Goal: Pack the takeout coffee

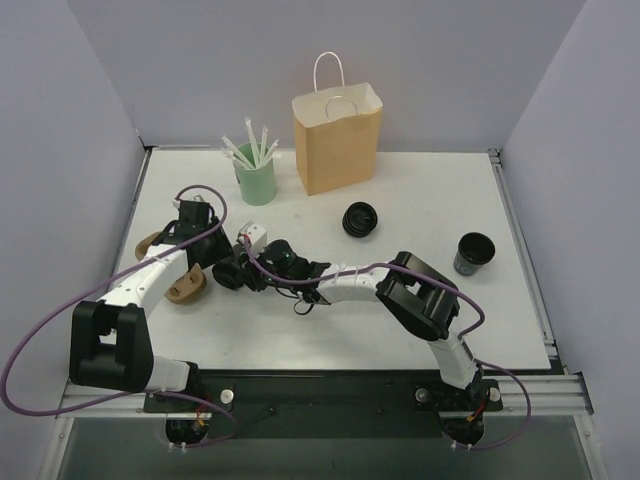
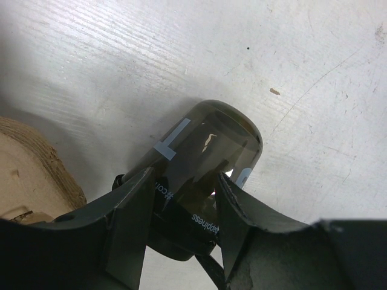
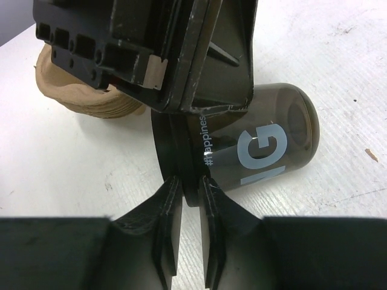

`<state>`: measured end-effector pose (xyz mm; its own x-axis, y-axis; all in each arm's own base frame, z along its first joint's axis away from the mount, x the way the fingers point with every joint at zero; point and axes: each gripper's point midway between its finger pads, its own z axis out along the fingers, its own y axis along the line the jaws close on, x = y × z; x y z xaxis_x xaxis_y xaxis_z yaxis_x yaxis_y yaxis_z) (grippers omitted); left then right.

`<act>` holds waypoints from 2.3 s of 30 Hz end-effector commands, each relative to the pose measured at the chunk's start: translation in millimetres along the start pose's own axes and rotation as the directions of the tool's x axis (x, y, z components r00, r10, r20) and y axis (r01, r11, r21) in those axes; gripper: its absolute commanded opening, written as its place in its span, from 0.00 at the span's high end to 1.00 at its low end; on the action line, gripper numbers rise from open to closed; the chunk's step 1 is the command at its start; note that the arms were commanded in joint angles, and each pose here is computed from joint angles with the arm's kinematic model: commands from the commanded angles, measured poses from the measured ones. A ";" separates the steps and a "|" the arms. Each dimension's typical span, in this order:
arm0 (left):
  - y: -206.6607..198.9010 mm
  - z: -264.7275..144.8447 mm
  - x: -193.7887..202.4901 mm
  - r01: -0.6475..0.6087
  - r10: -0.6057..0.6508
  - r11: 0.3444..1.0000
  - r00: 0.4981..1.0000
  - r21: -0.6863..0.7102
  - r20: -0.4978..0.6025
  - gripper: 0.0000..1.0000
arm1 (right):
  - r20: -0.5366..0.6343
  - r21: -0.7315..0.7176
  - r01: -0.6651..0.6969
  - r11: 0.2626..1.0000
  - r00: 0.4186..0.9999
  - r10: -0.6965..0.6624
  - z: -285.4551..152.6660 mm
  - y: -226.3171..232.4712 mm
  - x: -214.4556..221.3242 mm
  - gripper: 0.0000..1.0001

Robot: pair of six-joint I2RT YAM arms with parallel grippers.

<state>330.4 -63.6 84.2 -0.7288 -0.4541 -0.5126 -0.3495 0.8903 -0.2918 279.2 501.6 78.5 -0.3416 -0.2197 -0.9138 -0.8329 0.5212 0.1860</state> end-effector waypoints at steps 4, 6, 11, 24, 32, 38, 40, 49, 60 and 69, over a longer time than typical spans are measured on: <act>-3.0 -5.0 9.8 0.015 -0.014 0.999 0.999 0.028 -0.031 0.46 | 0.137 -0.012 -0.035 0.999 0.990 0.036 -7.1 9.7 -38.4 0.96; -4.3 -9.7 6.6 0.012 -0.011 0.999 1.000 0.033 -0.025 0.46 | 0.148 -0.023 -0.045 0.999 0.988 0.048 -10.2 12.5 -44.1 1.00; -18.1 -33.1 -21.3 -0.006 0.003 0.997 0.999 0.073 0.039 0.46 | 0.172 -0.036 -0.103 0.994 0.979 0.108 -22.2 15.9 -52.6 1.00; -39.3 -125.6 -68.9 -0.083 0.045 0.982 0.975 0.168 0.219 0.45 | 0.278 -0.215 -0.472 0.855 0.810 0.517 -92.2 41.8 -108.5 1.00; -52.1 -150.5 -43.0 -0.140 0.076 0.946 0.973 0.292 0.218 0.45 | 0.295 -0.166 -0.755 0.634 0.576 0.763 -148.3 17.4 -72.9 1.00; -63.1 -144.5 6.4 -0.199 0.149 0.921 0.974 0.334 0.171 0.45 | 0.335 -0.148 -0.864 0.481 0.414 0.846 -180.5 0.3 -34.1 1.00; -68.1 -141.4 21.1 -0.200 0.157 0.913 0.977 0.355 0.146 0.45 | 0.357 -0.142 -0.896 0.421 0.350 0.866 -187.4 -6.6 -23.5 1.00; -94.2 -135.1 71.7 -0.231 0.214 0.860 0.973 0.456 0.090 0.45 | 0.440 -0.120 -0.942 0.313 0.232 0.868 -224.1 -33.4 16.0 1.00; -119.7 -128.0 87.4 -0.204 0.202 0.812 0.977 0.546 0.066 0.45 | 0.502 -0.115 -0.966 0.230 0.143 0.853 -248.8 -51.8 37.9 0.95; -124.1 -125.4 92.6 -0.219 0.216 0.818 0.974 0.532 0.069 0.45 | 0.518 -0.086 -0.985 0.153 0.087 0.851 -255.9 -60.5 64.4 0.89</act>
<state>222.3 -204.3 160.0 -0.7802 -0.2201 -0.5855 0.1706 0.8257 -0.5377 192.4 252.9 97.6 -0.5635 0.8119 -0.1527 0.1445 0.2789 0.9494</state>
